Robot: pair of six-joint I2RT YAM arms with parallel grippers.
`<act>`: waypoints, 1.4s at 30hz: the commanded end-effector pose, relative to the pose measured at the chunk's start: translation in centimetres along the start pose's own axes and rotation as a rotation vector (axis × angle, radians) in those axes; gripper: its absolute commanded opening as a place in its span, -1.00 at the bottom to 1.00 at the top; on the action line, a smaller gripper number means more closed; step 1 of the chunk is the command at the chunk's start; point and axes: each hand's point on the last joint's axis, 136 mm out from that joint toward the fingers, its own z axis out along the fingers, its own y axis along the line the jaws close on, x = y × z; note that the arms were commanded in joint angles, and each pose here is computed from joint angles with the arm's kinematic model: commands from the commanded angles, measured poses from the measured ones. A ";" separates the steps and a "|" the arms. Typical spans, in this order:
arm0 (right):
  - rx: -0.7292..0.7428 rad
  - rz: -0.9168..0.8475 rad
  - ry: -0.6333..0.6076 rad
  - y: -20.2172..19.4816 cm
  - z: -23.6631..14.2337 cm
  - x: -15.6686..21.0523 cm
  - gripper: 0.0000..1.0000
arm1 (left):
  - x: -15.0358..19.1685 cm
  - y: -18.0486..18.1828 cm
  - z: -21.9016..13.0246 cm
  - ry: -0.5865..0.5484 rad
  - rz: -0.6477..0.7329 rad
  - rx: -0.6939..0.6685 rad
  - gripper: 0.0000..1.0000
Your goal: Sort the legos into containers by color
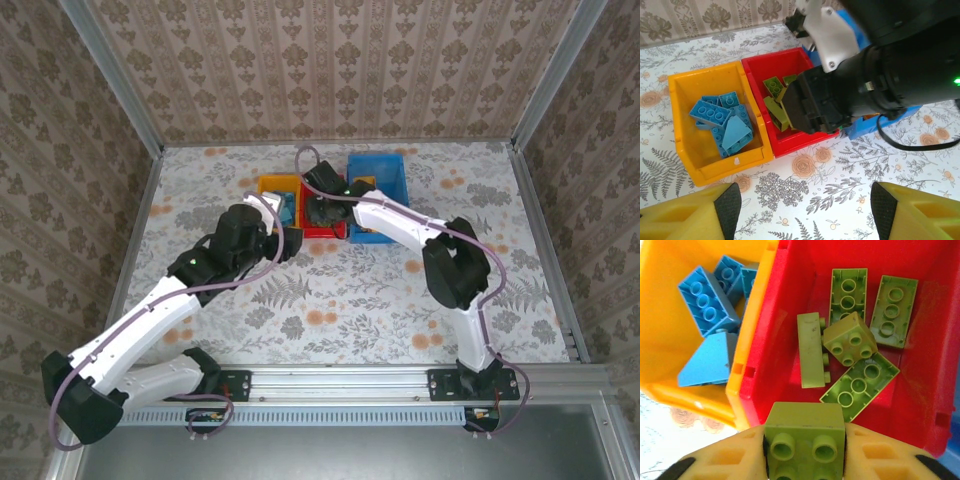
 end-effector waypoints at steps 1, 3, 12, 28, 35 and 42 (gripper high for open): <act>0.091 -0.047 0.072 -1.7 0.5 1.0 -0.13 | 0.0 0.8 -1.0 -0.008 -0.037 -0.031 0.44; 0.092 -0.054 0.056 -1.7 0.4 0.6 0.02 | 0.1 1.0 -1.2 -0.006 -0.040 -0.037 0.45; 0.065 -0.138 -0.180 -1.3 -5.9 -2.8 0.45 | 1.5 3.8 -1.1 0.063 -0.194 -0.079 0.50; 0.661 0.227 -0.460 -26.9 -22.5 5.7 0.99 | 8.4 19.7 -5.0 0.125 -0.583 -0.715 1.00; 0.664 0.353 -0.567 -34.8 -20.4 12.3 0.99 | 9.0 23.0 -2.8 0.114 -0.183 -0.776 1.00; 0.555 0.258 -0.514 -34.2 -14.6 11.5 0.99 | 11.6 25.6 2.3 0.158 -0.144 -0.725 1.00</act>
